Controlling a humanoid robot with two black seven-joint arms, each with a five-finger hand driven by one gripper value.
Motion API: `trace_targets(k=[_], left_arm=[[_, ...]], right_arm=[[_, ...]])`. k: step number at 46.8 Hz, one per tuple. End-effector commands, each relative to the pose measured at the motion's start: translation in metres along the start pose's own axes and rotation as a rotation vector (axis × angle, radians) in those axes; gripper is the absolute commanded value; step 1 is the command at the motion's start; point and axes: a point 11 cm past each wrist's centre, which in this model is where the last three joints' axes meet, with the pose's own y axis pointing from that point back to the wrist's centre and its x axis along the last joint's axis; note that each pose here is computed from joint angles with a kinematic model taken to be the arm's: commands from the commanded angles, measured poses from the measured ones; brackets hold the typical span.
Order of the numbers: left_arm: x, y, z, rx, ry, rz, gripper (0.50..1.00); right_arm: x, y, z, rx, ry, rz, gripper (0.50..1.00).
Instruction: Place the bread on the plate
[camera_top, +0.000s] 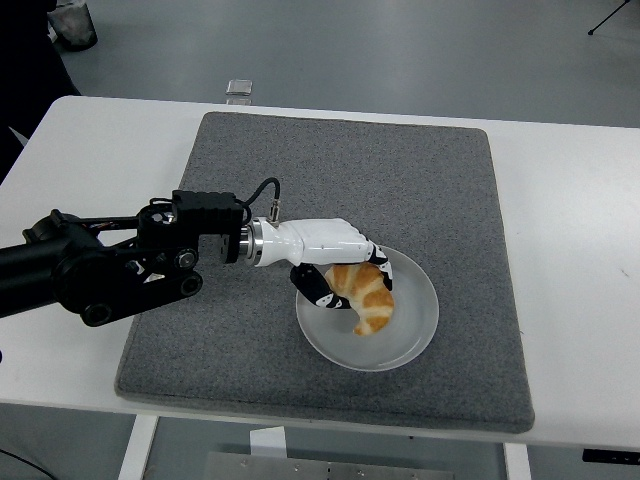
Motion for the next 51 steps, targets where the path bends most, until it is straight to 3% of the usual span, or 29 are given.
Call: trace_targets(k=[1, 7, 19, 36, 51], left_arm=[[-0.005, 0.0, 0.0, -0.001, 0.009, -0.006, 0.741], [-0.006, 0.0, 0.0, 0.001, 0.013, -0.007, 0.776], [0.0, 0.005, -0.002, 0.002, 0.035, 0.016, 0.988], [0.017, 0.032, -0.016, 0.014, 0.37, 0.117, 1.0], [0.073, 0.069, -0.038, 0.014, 0.659, 0.301, 0.999]], right_arm=[[0.0, 0.0, 0.0, 0.0, 0.0, 0.0, 0.952], [0.0, 0.0, 0.0, 0.0, 0.0, 0.0, 0.952], [0.0, 0.0, 0.0, 0.0, 0.0, 0.0, 0.952], [0.0, 0.0, 0.0, 0.0, 0.0, 0.0, 0.952], [0.0, 0.0, 0.0, 0.0, 0.0, 0.0, 0.952]])
